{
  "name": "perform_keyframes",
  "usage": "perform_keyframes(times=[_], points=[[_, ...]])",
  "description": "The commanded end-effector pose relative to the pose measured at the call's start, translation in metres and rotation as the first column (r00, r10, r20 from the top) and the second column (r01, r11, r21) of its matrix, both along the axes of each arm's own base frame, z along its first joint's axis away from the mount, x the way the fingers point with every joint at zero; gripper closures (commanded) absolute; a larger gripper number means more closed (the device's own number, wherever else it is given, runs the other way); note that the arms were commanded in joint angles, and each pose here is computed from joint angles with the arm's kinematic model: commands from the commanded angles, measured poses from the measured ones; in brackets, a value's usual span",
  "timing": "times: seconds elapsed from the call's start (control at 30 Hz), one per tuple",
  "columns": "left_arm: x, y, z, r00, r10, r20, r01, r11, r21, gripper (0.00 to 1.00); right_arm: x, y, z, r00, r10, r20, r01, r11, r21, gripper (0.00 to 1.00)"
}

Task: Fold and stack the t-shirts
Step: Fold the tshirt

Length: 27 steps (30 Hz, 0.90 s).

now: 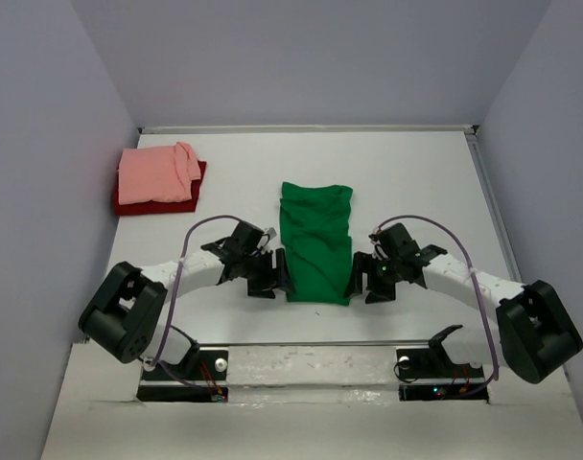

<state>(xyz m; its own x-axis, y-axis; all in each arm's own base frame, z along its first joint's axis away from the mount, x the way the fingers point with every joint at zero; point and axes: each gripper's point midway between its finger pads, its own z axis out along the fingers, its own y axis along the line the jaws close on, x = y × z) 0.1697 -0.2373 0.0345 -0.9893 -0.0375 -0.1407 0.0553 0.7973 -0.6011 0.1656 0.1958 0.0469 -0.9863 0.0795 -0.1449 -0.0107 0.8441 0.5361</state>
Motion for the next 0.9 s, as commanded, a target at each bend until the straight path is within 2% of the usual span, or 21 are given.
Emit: perform_keyframes(times=[0.0,0.23,0.47,0.63,0.87], points=[[-0.004,-0.005,-0.001,1.000,-0.021,-0.014,0.021,0.999,-0.050,0.24,-0.003,0.007,-0.004,1.000,-0.015,0.006,0.015,0.997,0.073,0.24],[-0.006,-0.007,-0.002,0.999,-0.033,-0.027,0.031,0.997,-0.071,0.24,-0.006,0.009,-0.023,0.999,-0.015,-0.029,0.017,0.997,0.077,0.24],[-0.006,-0.011,-0.008,0.999,-0.031,-0.045,0.027,0.996,-0.088,0.25,0.009,0.015,-0.025,0.999,-0.026,-0.020,0.028,0.997,0.067,0.24],[-0.003,-0.013,-0.009,0.998,-0.035,-0.050,0.030,0.996,-0.089,0.29,0.017,0.020,-0.025,0.999,-0.035,-0.025,0.037,0.997,0.070,0.25],[-0.005,-0.012,-0.011,0.998,-0.041,-0.051,0.037,0.996,-0.086,0.36,0.027,0.008,-0.023,0.996,-0.089,0.009,0.089,0.996,-0.011,0.26]])
